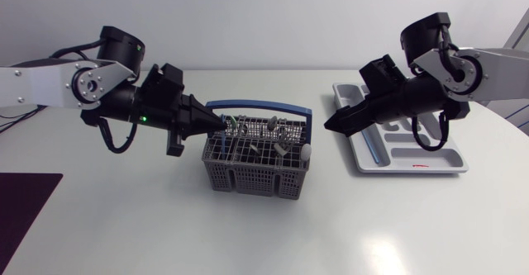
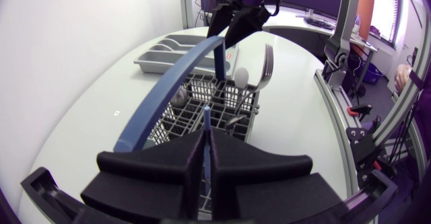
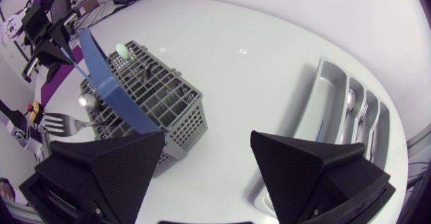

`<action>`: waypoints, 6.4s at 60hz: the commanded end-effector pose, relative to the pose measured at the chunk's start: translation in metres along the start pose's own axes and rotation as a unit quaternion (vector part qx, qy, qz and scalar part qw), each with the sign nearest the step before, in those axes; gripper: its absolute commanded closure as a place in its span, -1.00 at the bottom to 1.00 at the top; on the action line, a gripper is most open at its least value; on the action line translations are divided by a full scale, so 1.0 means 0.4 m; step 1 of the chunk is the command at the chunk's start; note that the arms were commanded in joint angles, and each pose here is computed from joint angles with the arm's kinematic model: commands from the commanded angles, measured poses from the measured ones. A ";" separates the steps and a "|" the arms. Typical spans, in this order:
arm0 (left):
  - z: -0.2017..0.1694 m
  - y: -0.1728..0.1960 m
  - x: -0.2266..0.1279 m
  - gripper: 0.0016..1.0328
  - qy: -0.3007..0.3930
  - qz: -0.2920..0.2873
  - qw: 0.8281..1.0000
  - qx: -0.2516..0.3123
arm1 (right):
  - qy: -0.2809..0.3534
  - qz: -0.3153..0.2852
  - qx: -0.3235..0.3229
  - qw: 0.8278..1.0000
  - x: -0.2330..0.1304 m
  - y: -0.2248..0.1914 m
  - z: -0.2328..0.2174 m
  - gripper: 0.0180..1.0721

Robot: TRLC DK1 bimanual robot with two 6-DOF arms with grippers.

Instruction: Unload the cutlery basket into the drawer organizer.

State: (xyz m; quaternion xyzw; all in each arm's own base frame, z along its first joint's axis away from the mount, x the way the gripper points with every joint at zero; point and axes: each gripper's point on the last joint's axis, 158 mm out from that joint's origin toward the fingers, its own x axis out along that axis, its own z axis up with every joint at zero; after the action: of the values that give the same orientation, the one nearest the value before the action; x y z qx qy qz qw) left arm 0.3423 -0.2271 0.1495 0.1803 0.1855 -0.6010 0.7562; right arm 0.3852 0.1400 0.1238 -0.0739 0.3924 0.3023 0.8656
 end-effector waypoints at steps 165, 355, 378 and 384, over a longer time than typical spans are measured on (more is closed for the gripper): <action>0.323 -0.044 -0.285 -0.79 -0.200 -0.039 0.966 -0.160 | -0.056 0.222 -0.225 0.947 -0.121 0.620 0.124 0.89; 0.136 -0.209 0.223 -0.08 0.149 0.004 0.985 0.086 | 0.059 -0.051 0.078 0.994 0.025 -0.265 -0.221 -0.91; 0.147 -0.195 0.238 0.94 0.123 -0.003 0.992 0.036 | 0.058 -0.047 0.068 0.995 0.017 -0.251 -0.249 -0.91; 0.141 -0.195 0.229 0.94 0.122 -0.001 0.992 0.028 | 0.055 -0.050 0.066 0.995 0.008 -0.252 -0.246 -0.91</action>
State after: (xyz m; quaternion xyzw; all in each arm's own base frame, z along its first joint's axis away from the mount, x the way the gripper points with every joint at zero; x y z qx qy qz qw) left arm 0.2876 -0.3481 0.1491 0.2833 0.2563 -0.5798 0.7196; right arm 0.3892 0.0264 0.0432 -0.0464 0.4577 0.2237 0.8593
